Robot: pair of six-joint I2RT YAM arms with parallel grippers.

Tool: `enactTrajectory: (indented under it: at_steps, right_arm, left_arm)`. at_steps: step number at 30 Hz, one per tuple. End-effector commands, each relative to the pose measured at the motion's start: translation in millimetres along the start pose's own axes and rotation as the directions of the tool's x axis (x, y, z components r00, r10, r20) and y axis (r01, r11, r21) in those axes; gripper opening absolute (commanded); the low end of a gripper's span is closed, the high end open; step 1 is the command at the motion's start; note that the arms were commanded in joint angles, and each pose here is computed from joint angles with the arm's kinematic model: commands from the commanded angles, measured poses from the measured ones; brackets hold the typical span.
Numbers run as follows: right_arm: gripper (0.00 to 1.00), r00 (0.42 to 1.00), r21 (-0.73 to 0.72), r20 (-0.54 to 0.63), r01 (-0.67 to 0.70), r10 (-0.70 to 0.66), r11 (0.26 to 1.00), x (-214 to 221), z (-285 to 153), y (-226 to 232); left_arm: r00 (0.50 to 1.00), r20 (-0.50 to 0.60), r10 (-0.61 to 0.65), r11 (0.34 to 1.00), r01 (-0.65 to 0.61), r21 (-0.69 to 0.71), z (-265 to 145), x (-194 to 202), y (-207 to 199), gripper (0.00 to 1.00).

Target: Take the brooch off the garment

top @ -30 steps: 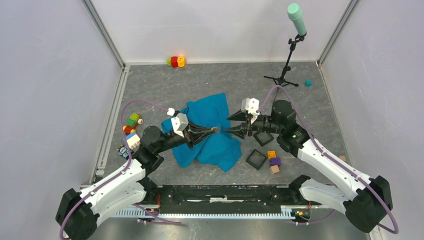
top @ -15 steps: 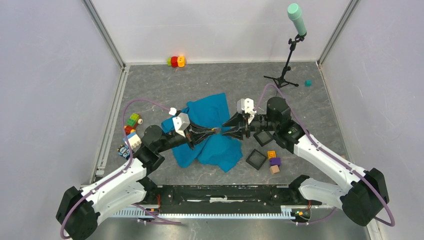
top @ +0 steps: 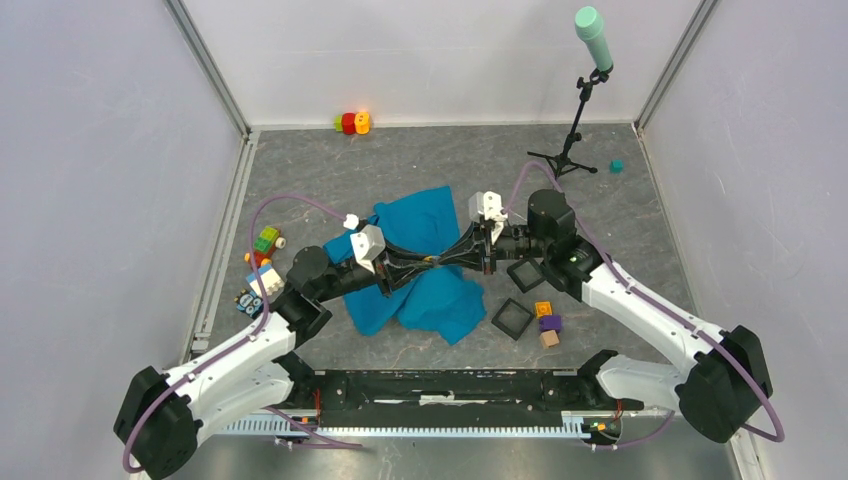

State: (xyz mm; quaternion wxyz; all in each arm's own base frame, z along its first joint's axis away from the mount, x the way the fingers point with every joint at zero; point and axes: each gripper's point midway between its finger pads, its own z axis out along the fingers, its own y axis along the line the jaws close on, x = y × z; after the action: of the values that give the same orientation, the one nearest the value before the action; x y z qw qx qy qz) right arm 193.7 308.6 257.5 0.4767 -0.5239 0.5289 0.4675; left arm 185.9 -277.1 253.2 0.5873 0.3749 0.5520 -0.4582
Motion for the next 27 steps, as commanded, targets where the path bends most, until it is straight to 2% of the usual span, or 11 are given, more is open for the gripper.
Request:
enactTrajectory:
  at_steps: [1,3,5,6,9,12,15,18,20,22,27]
  right_arm:
    - [0.00,0.999,0.053,0.034,-0.031,0.029,0.998,-20.1,1.8,-9.3]
    - [0.00,0.987,0.217,0.055,-0.159,0.150,0.963,-18.4,-2.8,-32.4]
    - [0.00,0.953,0.325,0.120,-0.301,0.277,0.897,-17.8,-7.6,-46.6]
    - [0.00,0.913,0.397,0.183,-0.408,0.364,0.822,-15.6,-12.2,-57.6]
    - [0.00,0.763,0.408,0.371,-0.646,0.530,0.645,-14.3,-19.5,-63.8]
    - [0.00,0.610,0.386,0.495,-0.793,0.619,0.472,-8.8,-26.2,-69.1]
    - [0.00,0.440,0.335,0.562,-0.895,0.701,0.293,-0.9,-23.4,-69.4]
    - [0.00,0.312,0.301,0.589,-0.941,0.745,0.156,5.3,-18.0,-66.8]
    - [0.00,0.254,0.267,0.609,-0.958,0.751,0.108,6.4,-14.6,-63.7]
    - [0.00,0.232,0.248,0.607,-0.964,0.760,0.096,4.7,-10.6,-61.2]
    - [0.00,0.246,0.244,0.591,-0.962,0.768,0.121,-4.2,-3.9,-57.6]
  left_arm:
    - [0.992,0.072,0.105,0.994,-0.102,-0.038,4.7,-30.7,7.8,0.35]
    - [0.991,0.071,0.113,0.990,-0.107,-0.090,2.3,-29.3,16.6,0.55]
    - [0.988,0.076,0.133,0.983,-0.122,-0.140,-1.2,-27.5,24.4,0.60]
    - [0.985,0.078,0.152,0.978,-0.138,-0.159,-3.2,-25.7,27.4,0.63]
    - [0.969,0.102,0.227,0.956,-0.201,-0.215,-10.1,-25.8,35.2,0.64]
    - [0.948,0.087,0.307,0.935,-0.283,-0.216,-8.7,-24.6,34.2,0.64]
    - [0.908,0.033,0.417,0.890,-0.401,-0.215,1.4,-17.5,29.4,0.64]
    - [0.835,-0.020,0.549,0.814,-0.540,-0.212,10.6,-8.9,28.0,0.64]
    - [0.792,-0.015,0.611,0.770,-0.599,-0.220,15.2,-8.2,26.4,0.64]
    - [0.759,-0.032,0.650,0.734,-0.638,-0.233,19.0,-6.1,28.5,0.64]
    - [0.733,-0.077,0.676,0.667,-0.653,-0.359,18.2,-16.5,47.3,0.60]
